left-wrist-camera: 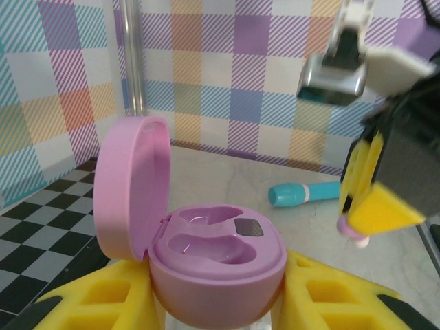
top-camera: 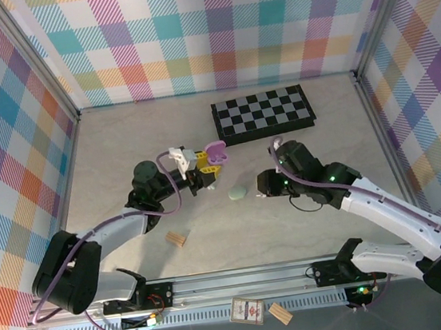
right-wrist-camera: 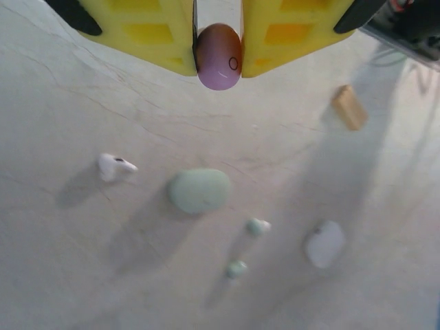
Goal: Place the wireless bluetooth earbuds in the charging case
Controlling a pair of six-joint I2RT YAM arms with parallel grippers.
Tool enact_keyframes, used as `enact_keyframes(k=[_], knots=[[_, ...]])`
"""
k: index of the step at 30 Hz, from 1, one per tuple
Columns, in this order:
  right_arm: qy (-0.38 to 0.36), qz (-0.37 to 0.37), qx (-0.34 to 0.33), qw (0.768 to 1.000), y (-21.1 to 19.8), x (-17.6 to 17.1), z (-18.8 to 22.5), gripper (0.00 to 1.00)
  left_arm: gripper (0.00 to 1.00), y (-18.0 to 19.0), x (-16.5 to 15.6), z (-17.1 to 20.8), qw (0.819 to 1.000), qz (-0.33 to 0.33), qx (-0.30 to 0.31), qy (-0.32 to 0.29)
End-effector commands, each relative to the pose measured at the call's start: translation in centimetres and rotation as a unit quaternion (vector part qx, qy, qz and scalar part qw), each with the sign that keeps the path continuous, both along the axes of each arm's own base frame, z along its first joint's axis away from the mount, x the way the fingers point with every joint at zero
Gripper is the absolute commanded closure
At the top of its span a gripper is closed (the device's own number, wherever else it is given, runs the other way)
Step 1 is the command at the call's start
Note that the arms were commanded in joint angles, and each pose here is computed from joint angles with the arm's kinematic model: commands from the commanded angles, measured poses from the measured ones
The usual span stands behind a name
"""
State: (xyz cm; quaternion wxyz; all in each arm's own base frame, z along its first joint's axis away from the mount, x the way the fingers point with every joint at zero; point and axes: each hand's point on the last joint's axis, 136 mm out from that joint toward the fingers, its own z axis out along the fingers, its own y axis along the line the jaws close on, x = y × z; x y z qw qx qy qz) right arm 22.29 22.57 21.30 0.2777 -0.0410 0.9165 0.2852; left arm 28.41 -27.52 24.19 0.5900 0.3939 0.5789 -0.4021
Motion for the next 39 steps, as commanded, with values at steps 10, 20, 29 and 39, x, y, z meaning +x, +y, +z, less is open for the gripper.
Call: enact_keyframes(k=[10, 20, 29, 39], knots=[[-0.077, 0.074, 0.094, 0.99, 4.5, 2.8, 7.8, 0.78, 0.64, -2.9, -0.3, 1.9, 0.997, -0.017, -0.03, -0.069], [-0.078, 0.096, 0.121, 0.985, 6.9, 4.1, 8.5, 0.78, 0.65, -4.3, -1.1, 1.9, 0.996, -0.038, -0.026, -0.079], [-0.074, 0.086, 0.12, 0.986, 6.8, 4.5, 7.6, 0.79, 0.65, -4.4, -1.4, 1.9, 0.995, -0.044, -0.027, -0.08], [-0.068, 0.088, 0.12, 0.987, 7.3, 4.9, 7.1, 0.78, 0.65, -4.4, -1.3, 2.1, 0.995, -0.04, -0.028, -0.084]])
